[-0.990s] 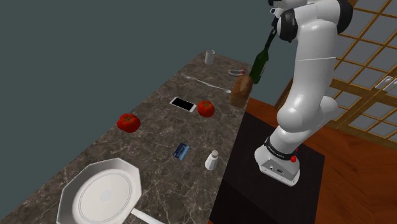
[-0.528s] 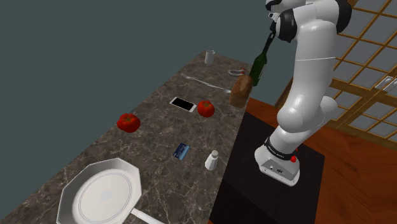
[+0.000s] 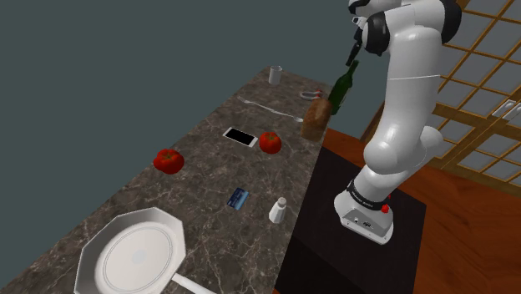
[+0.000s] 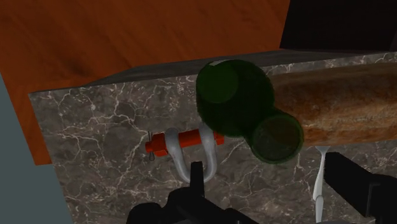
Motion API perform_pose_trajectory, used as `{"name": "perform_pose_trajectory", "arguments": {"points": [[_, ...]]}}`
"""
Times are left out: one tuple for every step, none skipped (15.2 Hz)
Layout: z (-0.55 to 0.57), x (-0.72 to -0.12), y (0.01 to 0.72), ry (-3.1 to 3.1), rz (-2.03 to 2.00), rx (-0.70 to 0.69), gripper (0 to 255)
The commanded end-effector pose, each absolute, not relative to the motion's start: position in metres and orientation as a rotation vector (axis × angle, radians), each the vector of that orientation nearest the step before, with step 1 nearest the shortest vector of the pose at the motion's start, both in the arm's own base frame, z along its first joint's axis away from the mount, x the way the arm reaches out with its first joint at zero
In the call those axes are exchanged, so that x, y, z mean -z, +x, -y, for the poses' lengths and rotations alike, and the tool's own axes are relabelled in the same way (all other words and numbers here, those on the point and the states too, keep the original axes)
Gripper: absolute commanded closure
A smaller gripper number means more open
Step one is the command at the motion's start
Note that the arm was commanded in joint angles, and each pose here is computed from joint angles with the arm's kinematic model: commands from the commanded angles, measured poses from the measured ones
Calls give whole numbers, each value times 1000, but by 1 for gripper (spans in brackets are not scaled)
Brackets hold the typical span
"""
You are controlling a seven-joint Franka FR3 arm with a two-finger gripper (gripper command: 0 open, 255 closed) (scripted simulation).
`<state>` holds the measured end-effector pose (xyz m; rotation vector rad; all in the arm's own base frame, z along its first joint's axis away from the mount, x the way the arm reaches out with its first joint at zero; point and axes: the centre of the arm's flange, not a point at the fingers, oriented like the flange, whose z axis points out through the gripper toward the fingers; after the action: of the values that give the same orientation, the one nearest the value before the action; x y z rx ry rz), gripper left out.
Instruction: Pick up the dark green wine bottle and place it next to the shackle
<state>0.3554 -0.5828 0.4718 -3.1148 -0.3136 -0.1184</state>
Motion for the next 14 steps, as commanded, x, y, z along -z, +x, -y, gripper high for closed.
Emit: {"name": "perform_pose_trajectory", "arguments": {"points": [[583,-472,355,-3115,314,118,0],[583,-472,355,-3115,314,118,0],[583,-485,354,-3115,314,118,0],[583,-498,353,-3115,314,118,0],[583,-511,352,-3115,314,118,0],[584,-522,352,-3115,314,118,0],[584,-522,352,-3115,314,118,0],[584,-522,352,-3115,314,118,0],[584,-522,352,-3115,314,118,0],[584,-522,352,-3115,314,118,0],[584,-522,352,-3115,314,118,0],[584,-522,352,-3115,314,118,0],[584,-522,352,-3115,314,118,0],[584,-522,352,-3115,314,118,0]]}}
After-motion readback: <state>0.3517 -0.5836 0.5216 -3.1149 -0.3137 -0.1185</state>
